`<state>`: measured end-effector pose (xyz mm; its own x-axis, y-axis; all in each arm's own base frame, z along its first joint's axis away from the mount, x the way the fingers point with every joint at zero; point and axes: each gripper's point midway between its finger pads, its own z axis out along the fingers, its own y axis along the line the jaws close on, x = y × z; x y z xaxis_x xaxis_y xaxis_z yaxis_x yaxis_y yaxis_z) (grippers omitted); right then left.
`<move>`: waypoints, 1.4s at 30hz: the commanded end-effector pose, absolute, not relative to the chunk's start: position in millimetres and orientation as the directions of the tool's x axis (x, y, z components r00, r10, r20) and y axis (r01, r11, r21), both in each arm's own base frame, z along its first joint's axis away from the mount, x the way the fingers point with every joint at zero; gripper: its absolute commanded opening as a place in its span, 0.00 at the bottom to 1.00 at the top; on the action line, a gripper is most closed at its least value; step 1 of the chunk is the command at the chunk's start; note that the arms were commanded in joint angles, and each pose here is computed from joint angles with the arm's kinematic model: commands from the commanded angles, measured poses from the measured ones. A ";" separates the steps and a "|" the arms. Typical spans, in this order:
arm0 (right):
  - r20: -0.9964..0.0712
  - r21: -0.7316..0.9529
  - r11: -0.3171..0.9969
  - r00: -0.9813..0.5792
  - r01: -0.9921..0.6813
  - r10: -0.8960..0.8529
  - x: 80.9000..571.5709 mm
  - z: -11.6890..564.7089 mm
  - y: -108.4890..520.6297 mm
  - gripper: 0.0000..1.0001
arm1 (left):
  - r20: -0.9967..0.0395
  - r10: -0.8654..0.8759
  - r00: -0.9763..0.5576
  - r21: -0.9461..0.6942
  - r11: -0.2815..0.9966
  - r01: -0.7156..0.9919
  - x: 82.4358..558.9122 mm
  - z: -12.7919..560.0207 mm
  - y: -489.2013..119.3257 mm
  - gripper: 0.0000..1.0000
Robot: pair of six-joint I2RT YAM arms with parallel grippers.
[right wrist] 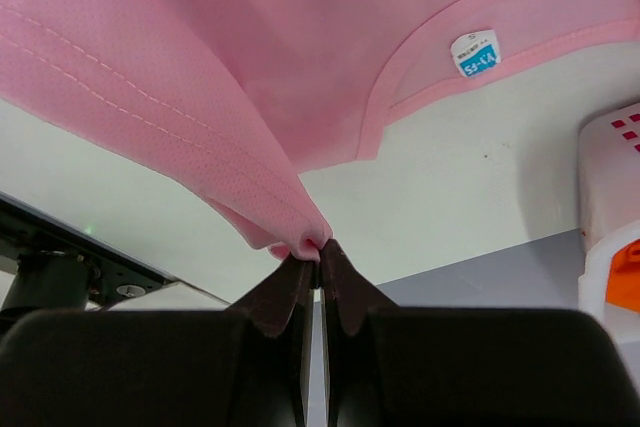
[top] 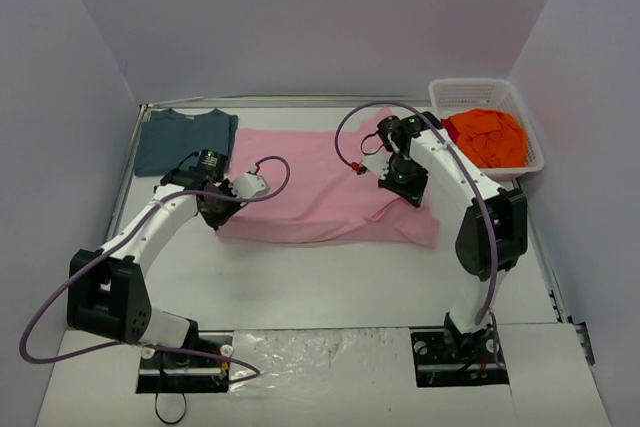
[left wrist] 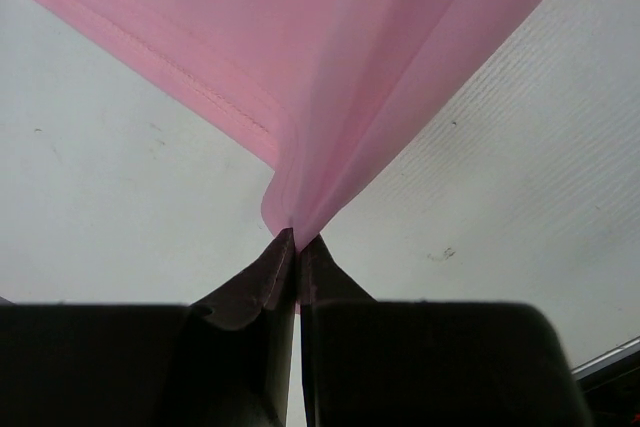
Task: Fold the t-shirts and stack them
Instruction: Grap the side of the flattened tshirt closest away from the robot with both arms, then fold the flattened tshirt in 1/3 of the way
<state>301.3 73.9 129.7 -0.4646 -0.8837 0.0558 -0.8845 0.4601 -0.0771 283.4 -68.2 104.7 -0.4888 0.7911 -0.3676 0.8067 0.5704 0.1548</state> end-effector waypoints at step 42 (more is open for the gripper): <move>0.104 -0.062 0.489 -0.493 -0.870 -0.864 395.7 79.5 83.6 0.21 | -0.277 0.796 -0.538 0.257 0.601 0.757 364.8 80.9 -62.7 0.28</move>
<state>391.2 87.5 72.0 -0.4749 -0.8744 0.0997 -0.8800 0.4711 -0.0602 354.8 -64.1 73.1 -0.5305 0.8034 -0.2704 0.7791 0.5878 0.2180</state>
